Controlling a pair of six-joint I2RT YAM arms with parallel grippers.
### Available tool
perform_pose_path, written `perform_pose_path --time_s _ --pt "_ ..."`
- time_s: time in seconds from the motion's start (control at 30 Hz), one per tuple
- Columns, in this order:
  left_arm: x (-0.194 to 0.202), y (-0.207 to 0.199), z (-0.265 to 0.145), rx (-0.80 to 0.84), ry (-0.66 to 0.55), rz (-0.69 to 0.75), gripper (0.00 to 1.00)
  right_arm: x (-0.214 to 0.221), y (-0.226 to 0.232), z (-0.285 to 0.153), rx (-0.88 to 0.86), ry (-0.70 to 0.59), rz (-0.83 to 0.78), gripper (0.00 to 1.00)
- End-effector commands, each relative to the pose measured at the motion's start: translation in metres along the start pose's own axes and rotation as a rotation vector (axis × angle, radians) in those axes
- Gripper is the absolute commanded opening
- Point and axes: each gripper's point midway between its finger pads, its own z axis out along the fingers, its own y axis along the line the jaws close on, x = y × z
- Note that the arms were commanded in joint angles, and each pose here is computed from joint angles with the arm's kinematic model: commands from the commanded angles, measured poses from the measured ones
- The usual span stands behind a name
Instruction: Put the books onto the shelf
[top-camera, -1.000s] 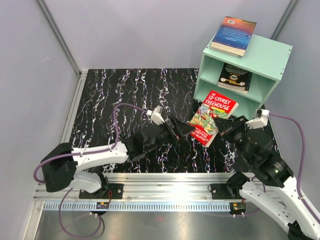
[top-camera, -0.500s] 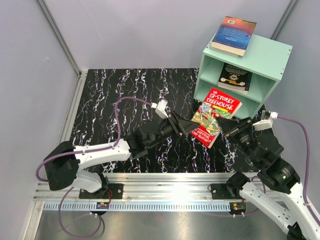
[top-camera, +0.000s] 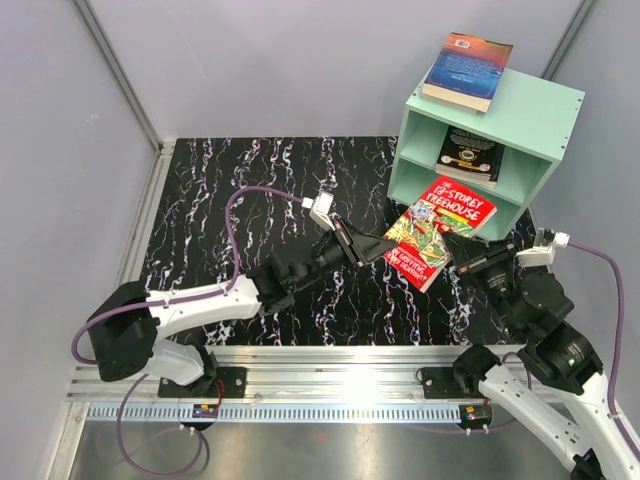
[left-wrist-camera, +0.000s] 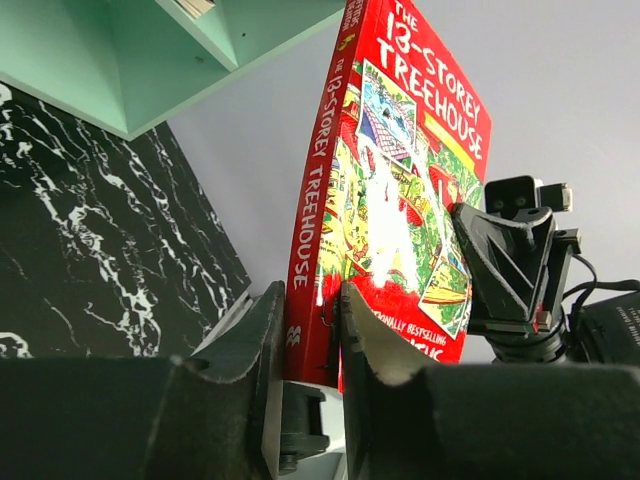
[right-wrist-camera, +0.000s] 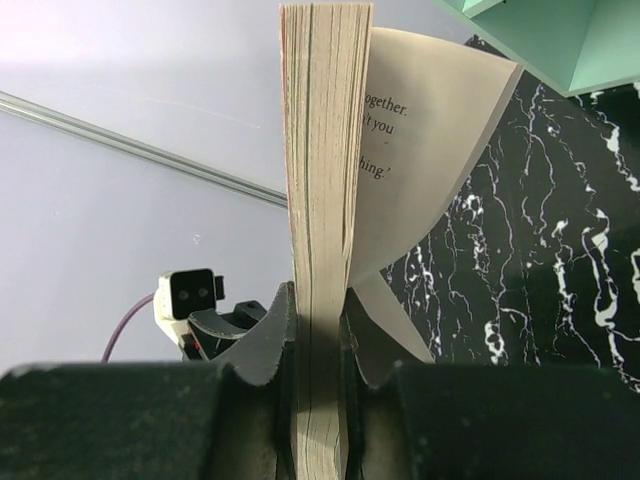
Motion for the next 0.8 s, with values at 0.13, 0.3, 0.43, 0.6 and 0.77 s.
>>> perform_pose_path --time_s 0.13,0.3,0.43,0.6,0.77 --pt "0.004 -0.025 0.004 0.051 0.058 0.154 0.0 0.014 0.001 -0.019 -0.011 0.116 -0.023 0.96" --pt "0.009 -0.016 0.022 0.052 0.126 0.223 0.0 -0.022 -0.008 -0.054 0.059 0.04 -0.084 1.0" --pt "0.013 -0.02 0.043 0.115 0.199 0.253 0.0 -0.06 -0.017 -0.096 0.09 -0.05 -0.109 1.0" --pt "0.009 -0.012 0.093 0.094 0.253 0.269 0.0 -0.097 -0.016 -0.137 0.077 -0.141 -0.096 1.0" --pt "0.007 0.016 0.122 0.052 0.263 0.243 0.0 -0.123 -0.01 -0.165 0.08 -0.184 -0.11 1.0"
